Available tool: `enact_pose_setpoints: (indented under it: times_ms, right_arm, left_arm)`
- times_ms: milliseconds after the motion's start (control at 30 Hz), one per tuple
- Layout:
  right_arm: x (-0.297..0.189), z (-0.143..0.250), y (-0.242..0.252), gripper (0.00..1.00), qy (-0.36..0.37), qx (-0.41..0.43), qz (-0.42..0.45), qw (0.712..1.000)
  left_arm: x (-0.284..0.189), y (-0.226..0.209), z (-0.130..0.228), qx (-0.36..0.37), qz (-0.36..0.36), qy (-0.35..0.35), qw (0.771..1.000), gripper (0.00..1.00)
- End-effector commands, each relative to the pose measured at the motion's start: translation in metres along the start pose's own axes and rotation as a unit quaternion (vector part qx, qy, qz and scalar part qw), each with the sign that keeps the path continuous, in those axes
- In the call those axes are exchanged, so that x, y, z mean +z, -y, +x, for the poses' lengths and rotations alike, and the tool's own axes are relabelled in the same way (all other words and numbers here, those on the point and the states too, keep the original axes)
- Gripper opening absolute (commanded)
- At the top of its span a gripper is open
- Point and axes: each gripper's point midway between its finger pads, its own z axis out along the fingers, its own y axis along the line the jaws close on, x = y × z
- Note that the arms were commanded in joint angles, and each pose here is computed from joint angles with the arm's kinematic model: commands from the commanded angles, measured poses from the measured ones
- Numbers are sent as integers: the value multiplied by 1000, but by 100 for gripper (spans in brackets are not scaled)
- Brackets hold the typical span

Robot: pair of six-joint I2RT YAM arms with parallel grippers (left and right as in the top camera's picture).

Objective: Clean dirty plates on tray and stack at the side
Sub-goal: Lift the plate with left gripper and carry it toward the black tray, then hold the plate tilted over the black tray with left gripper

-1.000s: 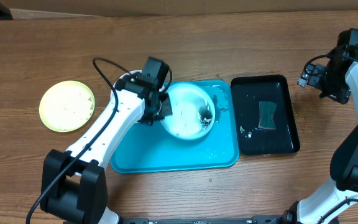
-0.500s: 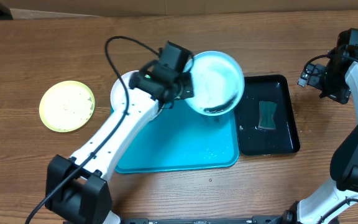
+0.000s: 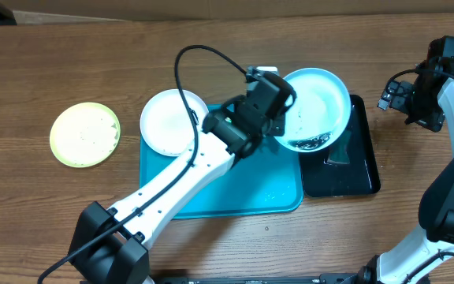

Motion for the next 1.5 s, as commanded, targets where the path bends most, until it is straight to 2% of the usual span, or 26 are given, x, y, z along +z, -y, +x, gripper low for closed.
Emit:
enact_pose_setpoints:
  times_ms: [0, 267, 567, 800, 1033, 1267, 1467]
  right_arm:
    - [-9, -5, 1, 100, 15, 4, 0, 1000]
    - [-9, -5, 1, 100, 15, 4, 0, 1000]
    - [-9, -5, 1, 100, 15, 4, 1, 1000]
    - [-9, -5, 1, 100, 15, 4, 0, 1000]
    - [-9, -5, 1, 100, 15, 4, 0, 1000]
    - [-9, -5, 1, 100, 15, 4, 0, 1000]
    - [-9, -5, 1, 100, 15, 4, 0, 1000]
  left_arm:
    - [-3, 8, -12, 14, -17, 37, 999, 4]
    - [-2, 25, -10, 35, -3, 47, 998, 4]
    - [-3, 31, -10, 109, -48, 82, 989, 4]
    - [-19, 56, -8, 187, -74, 128, 971, 4]
    - [-40, 74, -2, 260, -119, 167, 944, 4]
    - [-65, 85, -2, 280, -170, 216, 920, 4]
    - [-76, 94, -5, 297, -183, 239, 906, 4]
